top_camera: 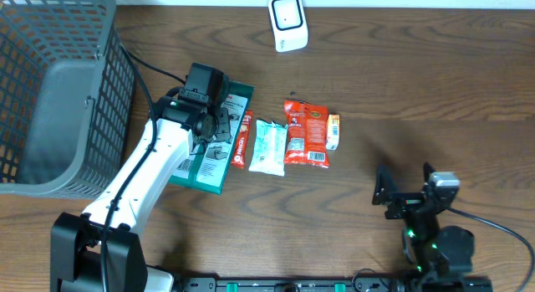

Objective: Scan the item barcode
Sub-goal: 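Carry the gloves pack out and lay it left of the Nescafe stick, then reach the right gripper toward the orange packet beside the red bag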

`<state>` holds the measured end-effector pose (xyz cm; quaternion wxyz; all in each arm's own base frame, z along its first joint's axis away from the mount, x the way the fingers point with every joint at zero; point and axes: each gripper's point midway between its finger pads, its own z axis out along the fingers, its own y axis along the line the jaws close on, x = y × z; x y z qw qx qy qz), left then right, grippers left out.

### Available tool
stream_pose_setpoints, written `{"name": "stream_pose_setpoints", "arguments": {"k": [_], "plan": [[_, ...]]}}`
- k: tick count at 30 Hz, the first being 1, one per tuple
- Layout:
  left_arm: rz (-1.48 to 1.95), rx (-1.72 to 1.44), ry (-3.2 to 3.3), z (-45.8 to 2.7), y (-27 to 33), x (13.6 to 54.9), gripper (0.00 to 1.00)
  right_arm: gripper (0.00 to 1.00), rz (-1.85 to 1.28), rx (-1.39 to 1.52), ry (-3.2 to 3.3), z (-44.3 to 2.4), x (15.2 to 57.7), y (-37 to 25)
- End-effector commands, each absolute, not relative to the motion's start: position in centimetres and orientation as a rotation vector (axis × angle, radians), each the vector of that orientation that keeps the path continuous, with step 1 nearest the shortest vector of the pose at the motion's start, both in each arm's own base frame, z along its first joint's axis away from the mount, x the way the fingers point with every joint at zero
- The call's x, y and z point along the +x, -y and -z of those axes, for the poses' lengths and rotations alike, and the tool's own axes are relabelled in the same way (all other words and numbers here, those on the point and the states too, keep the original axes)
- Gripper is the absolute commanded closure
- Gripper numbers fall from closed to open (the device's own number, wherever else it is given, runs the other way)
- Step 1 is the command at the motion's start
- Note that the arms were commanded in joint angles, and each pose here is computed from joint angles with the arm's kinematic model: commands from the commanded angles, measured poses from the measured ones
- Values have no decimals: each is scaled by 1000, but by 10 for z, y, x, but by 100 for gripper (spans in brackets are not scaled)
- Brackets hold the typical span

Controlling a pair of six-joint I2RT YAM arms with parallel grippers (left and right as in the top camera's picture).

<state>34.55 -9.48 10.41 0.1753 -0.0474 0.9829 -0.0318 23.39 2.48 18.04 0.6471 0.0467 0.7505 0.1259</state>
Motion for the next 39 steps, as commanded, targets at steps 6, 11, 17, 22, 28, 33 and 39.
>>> {"name": "stream_pose_setpoints", "arguments": {"k": [6,11,17,22,28,33,39], "plan": [[82,-134,-2795,-99,93,344,40,1,-294,106,-1713,-271,231,-25],[80,-134,-2798,-99,93,343,31,1,-343,103,-1977,-288,246,-36],[80,-134,-2798,-99,93,344,30,1,-301,101,-2384,-286,256,-37],[80,-134,-2798,-99,93,343,30,1,-359,103,-2508,-280,287,-46],[80,-134,-2798,-99,93,343,30,71,-542,64,-2646,-244,296,-76],[80,-134,-2798,-99,93,343,29,92,-420,24,-2777,-207,303,-88],[80,-134,-2798,-99,93,344,29,41,-256,-68,-2922,-155,314,-108]]}}
